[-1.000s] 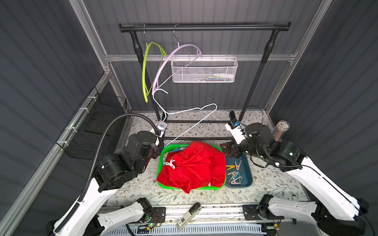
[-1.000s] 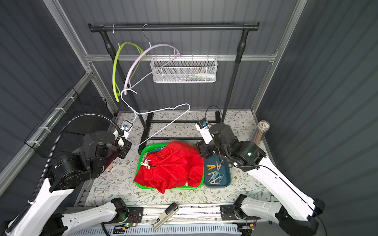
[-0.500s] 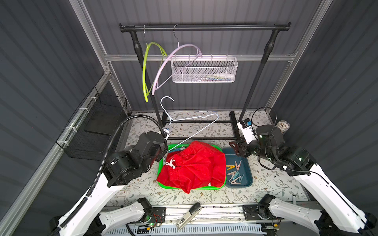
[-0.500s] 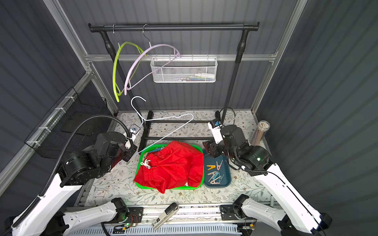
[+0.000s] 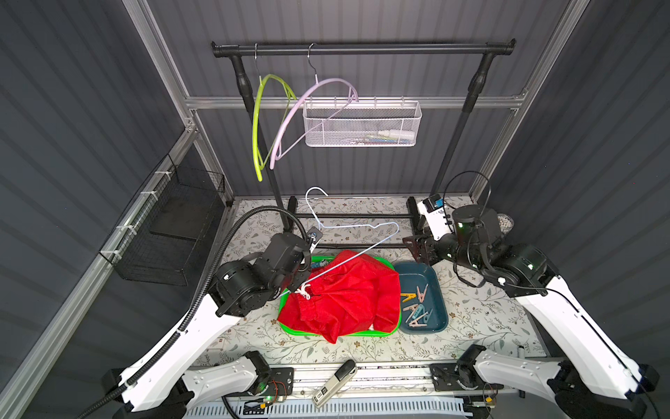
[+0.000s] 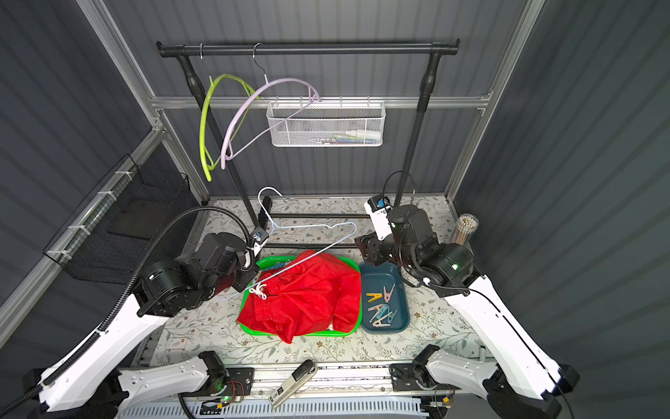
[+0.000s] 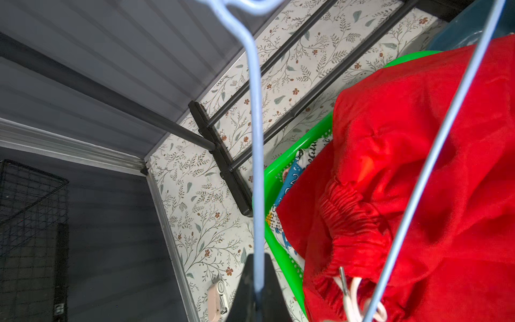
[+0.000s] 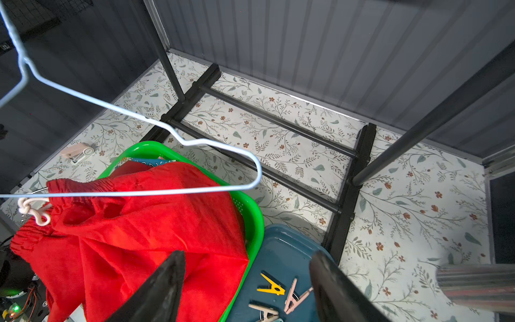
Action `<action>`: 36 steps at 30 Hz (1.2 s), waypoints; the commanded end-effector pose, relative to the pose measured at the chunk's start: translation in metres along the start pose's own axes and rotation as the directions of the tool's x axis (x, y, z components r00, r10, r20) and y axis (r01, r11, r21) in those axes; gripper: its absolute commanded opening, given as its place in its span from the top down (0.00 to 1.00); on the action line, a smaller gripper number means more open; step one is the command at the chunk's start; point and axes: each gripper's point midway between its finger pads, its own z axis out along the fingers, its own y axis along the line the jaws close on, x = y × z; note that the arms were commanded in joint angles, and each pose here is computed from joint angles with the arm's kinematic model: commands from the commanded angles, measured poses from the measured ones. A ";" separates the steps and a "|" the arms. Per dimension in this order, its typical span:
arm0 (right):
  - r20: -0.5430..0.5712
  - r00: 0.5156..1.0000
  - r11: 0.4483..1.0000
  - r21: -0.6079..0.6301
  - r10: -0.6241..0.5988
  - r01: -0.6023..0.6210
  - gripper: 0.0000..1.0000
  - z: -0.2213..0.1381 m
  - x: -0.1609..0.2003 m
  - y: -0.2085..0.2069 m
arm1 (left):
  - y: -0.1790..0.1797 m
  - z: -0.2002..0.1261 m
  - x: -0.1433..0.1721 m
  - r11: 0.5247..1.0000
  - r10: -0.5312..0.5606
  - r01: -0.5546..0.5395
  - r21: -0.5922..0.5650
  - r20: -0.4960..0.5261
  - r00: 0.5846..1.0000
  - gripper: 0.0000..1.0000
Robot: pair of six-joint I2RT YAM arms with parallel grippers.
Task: Remove the clothespins securing shorts to the hanger
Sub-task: Place the hanger on the clothesline.
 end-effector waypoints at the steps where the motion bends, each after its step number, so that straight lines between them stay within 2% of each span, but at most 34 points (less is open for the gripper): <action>1: -0.014 0.999 0.999 -0.013 -0.041 0.041 0.27 0.002 -0.008 0.006 | -0.013 0.007 0.002 0.998 -0.008 0.010 0.064 -0.025 1.000 1.00; 8: -0.051 0.985 0.987 -0.005 -0.162 0.162 0.27 0.016 -0.017 0.024 | -0.022 0.010 0.003 0.994 -0.003 0.008 0.107 -0.044 0.999 1.00; 19: -0.106 0.946 0.951 -0.078 -0.306 0.298 0.30 0.039 -0.013 0.053 | -0.036 0.009 -0.003 0.982 0.008 0.002 0.189 -0.051 0.999 1.00; 22: -0.115 0.935 0.939 -0.120 -0.335 0.322 0.36 0.045 -0.009 0.062 | -0.040 0.003 -0.008 0.974 0.002 0.004 0.228 -0.026 1.000 1.00; 28: -0.126 0.919 0.922 -0.159 -0.375 0.354 0.38 0.053 0.000 0.072 | -0.036 -0.018 -0.018 0.966 -0.046 0.031 0.255 0.051 0.998 1.00; 34: -0.135 0.900 0.905 -0.165 -0.414 0.392 0.59 0.056 0.009 0.075 | -0.039 -0.017 -0.017 0.962 -0.046 0.036 0.272 0.030 0.998 1.00; 36: -0.128 0.896 0.901 -0.159 -0.424 0.403 0.62 0.056 0.010 0.076 | -0.043 -0.014 -0.016 0.958 -0.038 0.032 0.284 0.015 0.999 1.00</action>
